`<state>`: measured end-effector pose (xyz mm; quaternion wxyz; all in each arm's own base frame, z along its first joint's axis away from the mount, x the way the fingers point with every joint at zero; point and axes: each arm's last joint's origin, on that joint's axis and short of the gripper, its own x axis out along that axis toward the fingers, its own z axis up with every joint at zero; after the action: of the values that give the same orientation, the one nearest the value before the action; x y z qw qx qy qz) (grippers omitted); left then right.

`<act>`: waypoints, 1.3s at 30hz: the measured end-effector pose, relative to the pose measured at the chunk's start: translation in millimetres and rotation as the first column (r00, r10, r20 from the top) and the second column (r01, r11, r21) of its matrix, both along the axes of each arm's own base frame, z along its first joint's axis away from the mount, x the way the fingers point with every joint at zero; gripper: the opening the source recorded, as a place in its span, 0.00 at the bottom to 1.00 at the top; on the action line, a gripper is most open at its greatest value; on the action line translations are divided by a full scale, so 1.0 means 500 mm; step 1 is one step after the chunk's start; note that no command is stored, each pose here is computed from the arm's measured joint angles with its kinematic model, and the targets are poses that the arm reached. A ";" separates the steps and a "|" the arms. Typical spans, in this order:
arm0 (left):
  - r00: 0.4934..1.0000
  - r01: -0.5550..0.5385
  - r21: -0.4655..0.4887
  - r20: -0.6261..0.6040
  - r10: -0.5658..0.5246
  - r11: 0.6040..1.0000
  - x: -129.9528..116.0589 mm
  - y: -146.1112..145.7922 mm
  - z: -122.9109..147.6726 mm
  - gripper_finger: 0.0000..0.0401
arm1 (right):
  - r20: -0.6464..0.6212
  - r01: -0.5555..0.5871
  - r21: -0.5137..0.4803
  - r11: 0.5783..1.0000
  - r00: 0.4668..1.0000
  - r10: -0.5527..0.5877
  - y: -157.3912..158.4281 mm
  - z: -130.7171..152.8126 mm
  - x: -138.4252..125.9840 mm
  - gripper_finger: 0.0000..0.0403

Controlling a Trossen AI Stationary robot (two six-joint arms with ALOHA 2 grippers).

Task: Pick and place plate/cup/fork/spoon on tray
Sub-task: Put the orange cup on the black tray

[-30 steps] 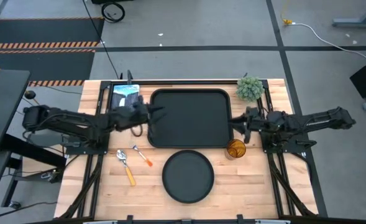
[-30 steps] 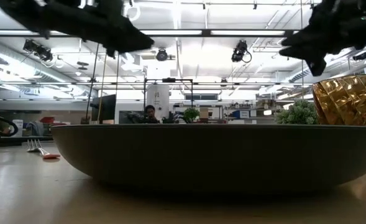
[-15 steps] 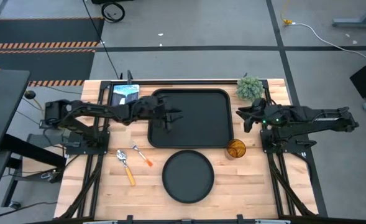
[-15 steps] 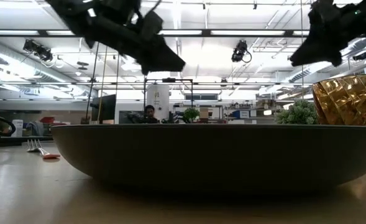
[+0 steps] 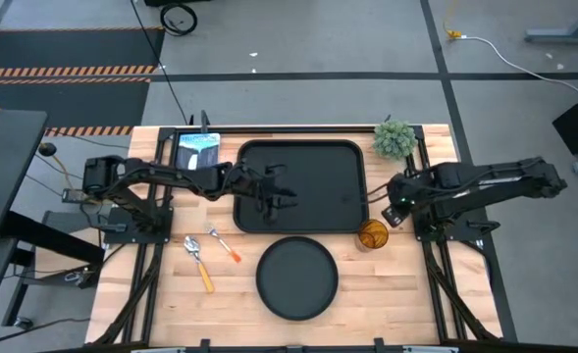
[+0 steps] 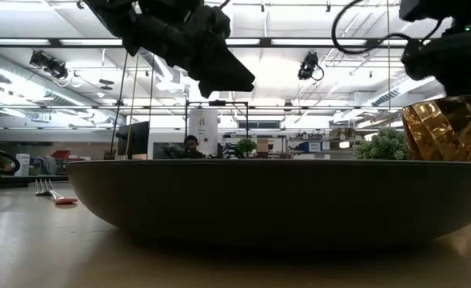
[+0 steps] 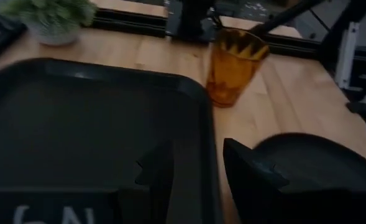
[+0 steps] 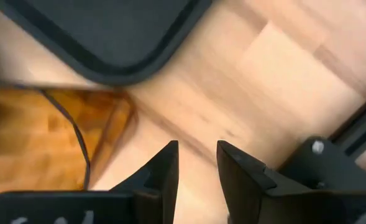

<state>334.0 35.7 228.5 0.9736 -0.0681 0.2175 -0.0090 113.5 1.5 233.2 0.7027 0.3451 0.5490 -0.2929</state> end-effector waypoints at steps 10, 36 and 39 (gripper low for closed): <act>0.987 -0.030 -0.054 -0.161 0.021 0.998 -0.033 -0.027 -0.001 0.36 | -0.005 -0.052 0.057 0.997 0.999 0.052 0.009 -0.009 -0.001 0.29; 0.989 -0.065 -0.061 -0.135 0.056 0.996 -0.053 -0.027 0.031 0.36 | 0.071 -0.557 -0.039 0.830 0.827 0.558 0.104 -0.081 0.130 0.29; 0.990 -0.071 -0.057 -0.122 0.063 0.996 -0.050 -0.026 0.031 0.36 | 0.101 -0.564 -0.095 0.820 0.814 0.572 0.108 -0.088 0.151 0.29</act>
<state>308.9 22.6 244.0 0.9559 -0.1055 0.2731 0.0211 188.8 55.4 189.3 0.8011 0.1617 0.5727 -0.0644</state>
